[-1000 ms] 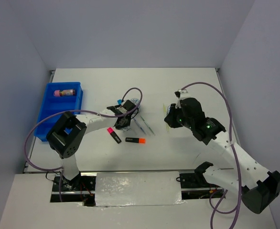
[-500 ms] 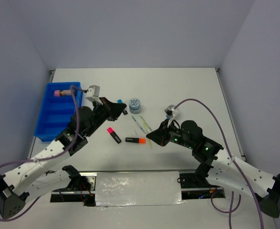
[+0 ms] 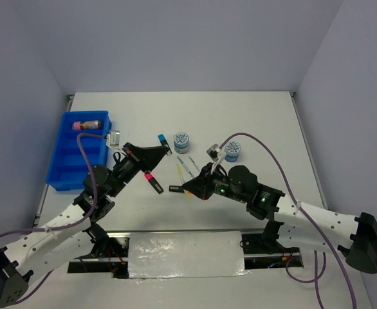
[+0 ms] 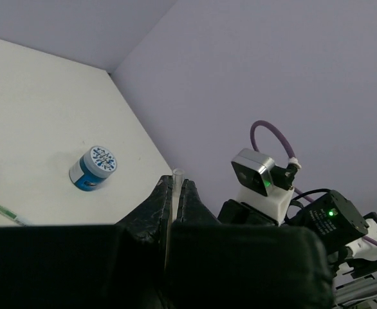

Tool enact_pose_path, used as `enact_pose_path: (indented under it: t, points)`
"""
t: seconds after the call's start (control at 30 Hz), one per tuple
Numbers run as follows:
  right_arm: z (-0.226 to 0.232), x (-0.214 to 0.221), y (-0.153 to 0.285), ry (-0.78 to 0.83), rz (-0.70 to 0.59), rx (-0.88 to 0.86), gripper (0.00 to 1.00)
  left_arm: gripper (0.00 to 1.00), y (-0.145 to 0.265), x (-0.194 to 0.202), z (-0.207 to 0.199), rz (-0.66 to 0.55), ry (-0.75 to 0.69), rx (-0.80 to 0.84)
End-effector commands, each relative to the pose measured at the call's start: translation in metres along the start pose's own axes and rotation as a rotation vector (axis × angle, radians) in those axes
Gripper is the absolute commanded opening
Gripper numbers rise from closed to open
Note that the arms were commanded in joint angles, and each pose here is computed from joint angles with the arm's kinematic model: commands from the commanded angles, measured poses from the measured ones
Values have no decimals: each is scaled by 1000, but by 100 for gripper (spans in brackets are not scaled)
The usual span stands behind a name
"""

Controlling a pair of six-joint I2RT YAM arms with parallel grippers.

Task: Sort the stationery into containers
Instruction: Close the pen cap on the pen.

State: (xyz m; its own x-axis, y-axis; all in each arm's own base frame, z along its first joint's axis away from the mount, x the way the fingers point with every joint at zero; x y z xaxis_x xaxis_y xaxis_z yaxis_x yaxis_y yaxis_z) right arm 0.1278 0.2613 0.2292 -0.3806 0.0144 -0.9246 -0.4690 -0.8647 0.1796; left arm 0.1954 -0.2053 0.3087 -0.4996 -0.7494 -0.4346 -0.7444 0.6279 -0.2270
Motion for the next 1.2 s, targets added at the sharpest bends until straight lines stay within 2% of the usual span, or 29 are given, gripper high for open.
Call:
enact_pose_path:
  t: [0.0, 1.17]
  points:
    - [15, -36, -2, 7, -127, -39, 0, 0, 4, -9, -28, -42, 31, 140]
    - [23, -51, -12, 37, -145, -43, 0, 0, 2, -2, -12, -21, 39, 75]
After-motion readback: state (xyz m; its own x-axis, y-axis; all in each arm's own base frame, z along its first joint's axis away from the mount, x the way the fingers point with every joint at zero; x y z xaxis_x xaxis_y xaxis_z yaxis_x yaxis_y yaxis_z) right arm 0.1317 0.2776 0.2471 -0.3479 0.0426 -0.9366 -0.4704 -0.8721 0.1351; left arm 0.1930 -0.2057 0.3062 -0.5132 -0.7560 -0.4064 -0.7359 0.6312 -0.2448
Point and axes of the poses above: each gripper's point midway between its finger pads, its own y axis back along the fingers, its own z axis along the line the jaws close on, x = y × z, the point moved 5 cm from there along y, back along the fingers, and after that the axes turned 15 degrees about y, right-handed, at the moved point
